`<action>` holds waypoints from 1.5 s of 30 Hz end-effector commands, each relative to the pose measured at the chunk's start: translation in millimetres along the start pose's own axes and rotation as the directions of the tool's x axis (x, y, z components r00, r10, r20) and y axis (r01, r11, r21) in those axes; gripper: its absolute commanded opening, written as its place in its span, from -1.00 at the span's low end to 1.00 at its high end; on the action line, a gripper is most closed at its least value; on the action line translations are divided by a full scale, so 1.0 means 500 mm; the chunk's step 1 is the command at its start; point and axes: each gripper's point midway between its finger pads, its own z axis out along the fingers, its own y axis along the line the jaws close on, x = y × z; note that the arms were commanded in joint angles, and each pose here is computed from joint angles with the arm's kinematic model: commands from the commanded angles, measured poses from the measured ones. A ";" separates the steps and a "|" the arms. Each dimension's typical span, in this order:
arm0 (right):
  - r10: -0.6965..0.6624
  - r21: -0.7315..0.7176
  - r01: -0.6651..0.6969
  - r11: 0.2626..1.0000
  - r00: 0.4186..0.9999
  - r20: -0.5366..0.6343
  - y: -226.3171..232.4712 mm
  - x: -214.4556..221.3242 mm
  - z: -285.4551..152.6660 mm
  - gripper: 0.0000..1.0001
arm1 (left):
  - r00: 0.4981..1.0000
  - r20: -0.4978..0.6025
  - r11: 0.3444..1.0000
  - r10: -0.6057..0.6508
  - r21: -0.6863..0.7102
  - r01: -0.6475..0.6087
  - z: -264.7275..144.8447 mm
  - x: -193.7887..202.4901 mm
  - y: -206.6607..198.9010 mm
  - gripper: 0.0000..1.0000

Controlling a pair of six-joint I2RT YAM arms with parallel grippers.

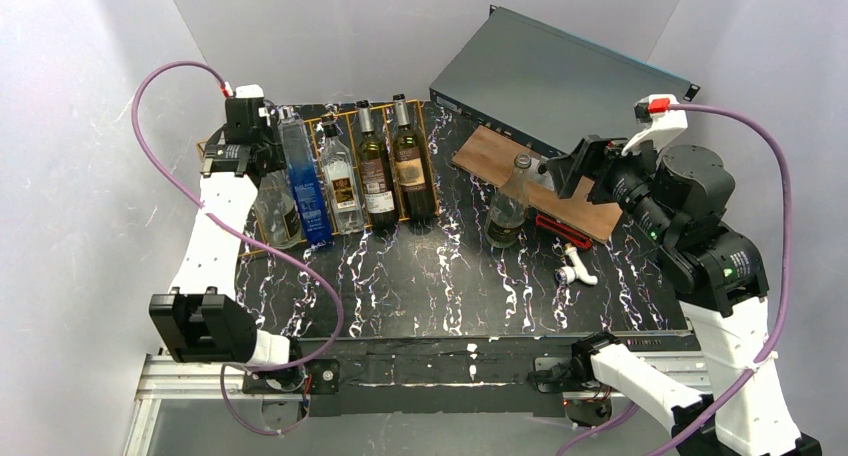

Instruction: Put the wine bottle on the wine rack

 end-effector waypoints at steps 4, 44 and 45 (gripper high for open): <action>0.003 -0.014 -0.002 1.000 0.999 0.046 0.011 -0.040 -0.003 1.00 | 0.985 0.146 0.995 -0.093 -0.024 0.097 -0.011 -0.107 0.040 -1.00; -0.008 0.003 0.008 1.000 1.000 0.029 0.003 -0.023 0.026 1.00 | 0.997 -0.054 0.996 -0.054 -0.073 0.050 0.160 -0.025 0.020 -1.00; -0.009 0.003 0.009 1.000 1.000 0.029 0.003 -0.023 0.026 1.00 | 0.997 -0.056 0.996 -0.054 -0.073 0.050 0.164 -0.024 0.019 -1.00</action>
